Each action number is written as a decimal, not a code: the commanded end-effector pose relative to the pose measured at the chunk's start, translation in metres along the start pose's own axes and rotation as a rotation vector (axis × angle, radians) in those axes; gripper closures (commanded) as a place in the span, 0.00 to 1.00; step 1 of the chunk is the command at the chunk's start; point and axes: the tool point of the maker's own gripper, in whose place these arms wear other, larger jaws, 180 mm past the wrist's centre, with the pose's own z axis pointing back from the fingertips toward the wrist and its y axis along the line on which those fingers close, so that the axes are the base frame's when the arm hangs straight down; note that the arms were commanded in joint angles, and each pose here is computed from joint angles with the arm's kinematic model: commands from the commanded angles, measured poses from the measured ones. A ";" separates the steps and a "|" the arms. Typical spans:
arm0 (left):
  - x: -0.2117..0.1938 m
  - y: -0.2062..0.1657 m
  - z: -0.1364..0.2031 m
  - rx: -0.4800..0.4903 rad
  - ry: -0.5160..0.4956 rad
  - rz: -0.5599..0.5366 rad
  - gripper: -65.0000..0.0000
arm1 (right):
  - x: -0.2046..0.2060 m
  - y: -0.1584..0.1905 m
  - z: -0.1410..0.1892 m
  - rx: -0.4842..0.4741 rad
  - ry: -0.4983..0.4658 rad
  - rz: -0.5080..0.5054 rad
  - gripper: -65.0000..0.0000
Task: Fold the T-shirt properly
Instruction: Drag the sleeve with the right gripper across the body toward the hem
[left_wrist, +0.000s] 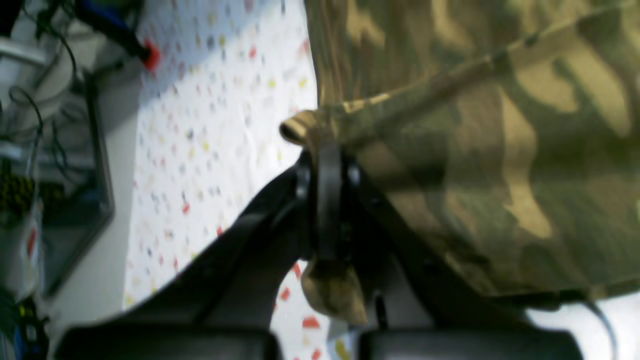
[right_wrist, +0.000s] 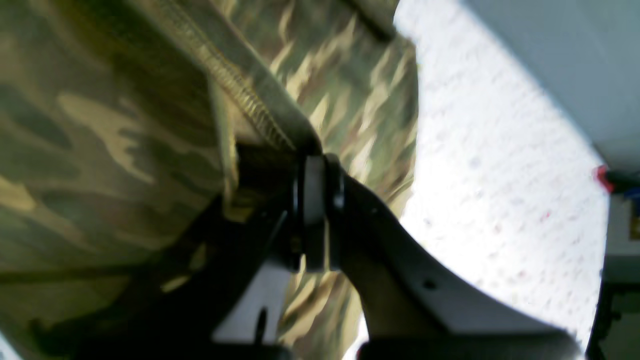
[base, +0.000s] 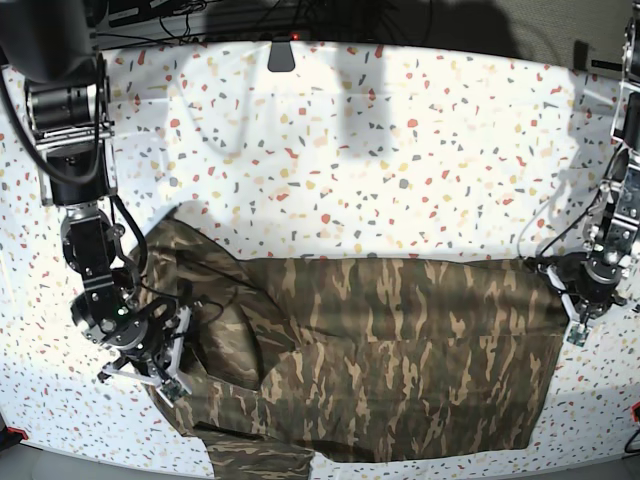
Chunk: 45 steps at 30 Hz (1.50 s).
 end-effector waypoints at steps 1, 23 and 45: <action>0.022 0.021 -0.001 0.050 -0.059 0.000 1.00 | 0.017 -0.017 0.002 -0.020 -0.038 0.032 1.00; 0.031 -0.033 -0.009 -0.022 -0.027 0.045 1.00 | 0.105 0.003 -0.019 -0.112 -0.150 0.420 1.00; 0.040 -0.028 -0.009 -0.012 -0.071 0.030 1.00 | 0.066 -0.043 -0.038 -0.191 0.003 0.394 1.00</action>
